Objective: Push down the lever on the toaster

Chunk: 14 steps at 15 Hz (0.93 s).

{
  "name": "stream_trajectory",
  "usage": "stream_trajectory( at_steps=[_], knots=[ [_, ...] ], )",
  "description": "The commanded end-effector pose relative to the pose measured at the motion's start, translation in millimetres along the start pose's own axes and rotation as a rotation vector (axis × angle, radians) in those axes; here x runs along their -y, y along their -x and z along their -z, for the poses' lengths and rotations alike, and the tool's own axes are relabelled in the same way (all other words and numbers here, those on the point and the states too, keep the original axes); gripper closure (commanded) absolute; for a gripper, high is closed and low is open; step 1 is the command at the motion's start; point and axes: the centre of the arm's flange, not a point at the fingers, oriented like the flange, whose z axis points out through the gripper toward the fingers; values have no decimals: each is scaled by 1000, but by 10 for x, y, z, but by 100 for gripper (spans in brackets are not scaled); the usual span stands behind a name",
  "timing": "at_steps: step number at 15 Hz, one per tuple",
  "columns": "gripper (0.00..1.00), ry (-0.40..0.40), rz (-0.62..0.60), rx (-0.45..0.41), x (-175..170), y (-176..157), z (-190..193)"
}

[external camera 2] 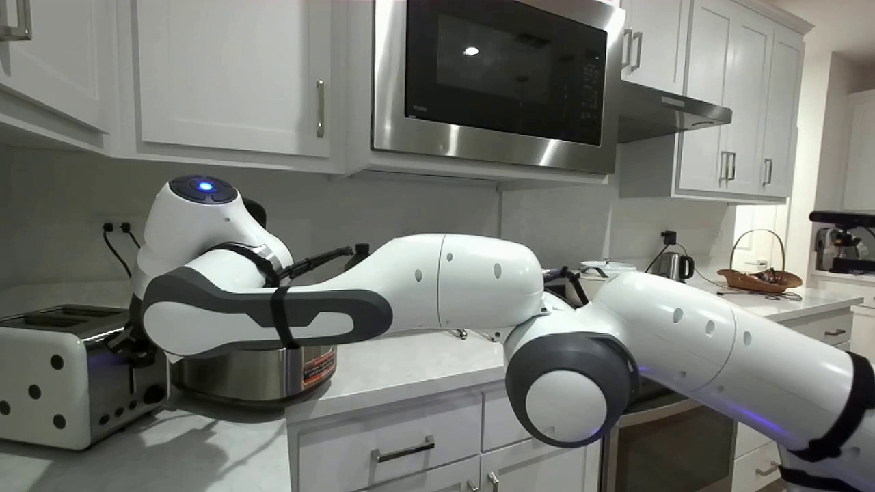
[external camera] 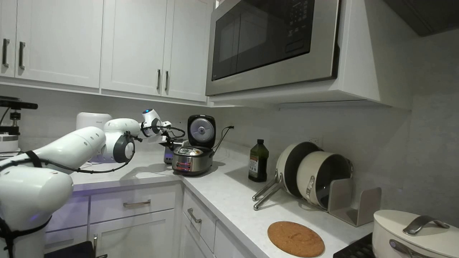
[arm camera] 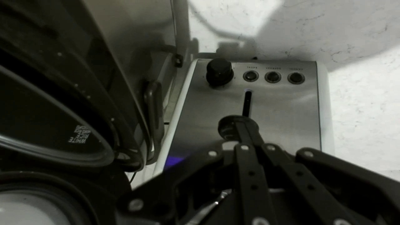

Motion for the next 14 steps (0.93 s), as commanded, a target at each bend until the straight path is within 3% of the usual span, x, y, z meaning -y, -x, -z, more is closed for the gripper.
stream_trajectory(
  at_steps=[1, 14],
  knots=[
    [100, 29, -12, 20, 105, -617, -414],
    [100, 30, -3, 91, 181, -403, -696]
  ],
)
